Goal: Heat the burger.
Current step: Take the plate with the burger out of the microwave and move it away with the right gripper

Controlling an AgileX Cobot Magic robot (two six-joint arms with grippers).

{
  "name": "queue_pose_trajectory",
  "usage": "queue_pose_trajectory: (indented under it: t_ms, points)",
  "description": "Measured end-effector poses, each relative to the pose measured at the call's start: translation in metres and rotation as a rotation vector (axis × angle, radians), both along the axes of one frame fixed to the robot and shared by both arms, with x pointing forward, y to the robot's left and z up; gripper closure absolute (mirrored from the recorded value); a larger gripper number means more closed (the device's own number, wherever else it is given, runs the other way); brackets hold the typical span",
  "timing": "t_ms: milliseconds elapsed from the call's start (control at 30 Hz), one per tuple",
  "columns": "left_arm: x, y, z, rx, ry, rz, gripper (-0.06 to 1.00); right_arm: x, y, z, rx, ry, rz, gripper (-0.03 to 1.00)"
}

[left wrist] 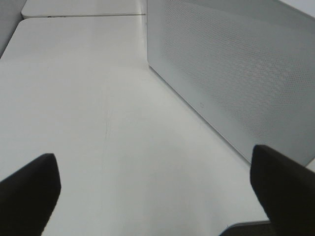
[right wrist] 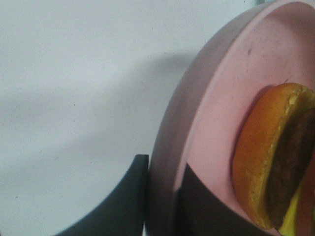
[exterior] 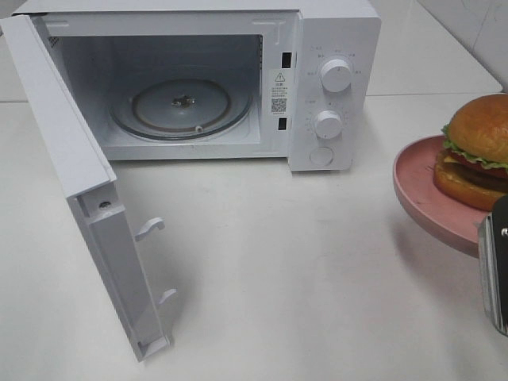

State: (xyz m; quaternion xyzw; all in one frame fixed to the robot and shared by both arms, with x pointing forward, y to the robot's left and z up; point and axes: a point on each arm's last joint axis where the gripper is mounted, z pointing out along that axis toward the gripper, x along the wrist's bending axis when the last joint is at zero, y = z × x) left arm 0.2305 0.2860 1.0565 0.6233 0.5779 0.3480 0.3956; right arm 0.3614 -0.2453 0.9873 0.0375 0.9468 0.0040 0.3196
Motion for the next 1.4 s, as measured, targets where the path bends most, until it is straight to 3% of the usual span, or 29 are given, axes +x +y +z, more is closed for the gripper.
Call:
queue_pose_trajectory:
  t_ms: [333,667,1133,1400]
  points:
    - [0.0,0.0,0.0,0.0,0.0,0.0,-0.05,-0.001,-0.01,0.001,0.011,-0.01,-0.186,0.85]
    - [0.0,0.0,0.0,0.0,0.0,0.0,-0.05,0.004,-0.017,-0.003,0.037,-0.044,-0.455,0.85]
    - [0.0,0.0,0.0,0.0,0.0,0.0,-0.05,0.041,0.0,-0.006,0.094,-0.147,-0.828,0.85]
    - [0.0,0.0,0.0,0.0,0.0,0.0,-0.05,0.063,0.014,-0.015,0.074,-0.191,-0.993,0.85]
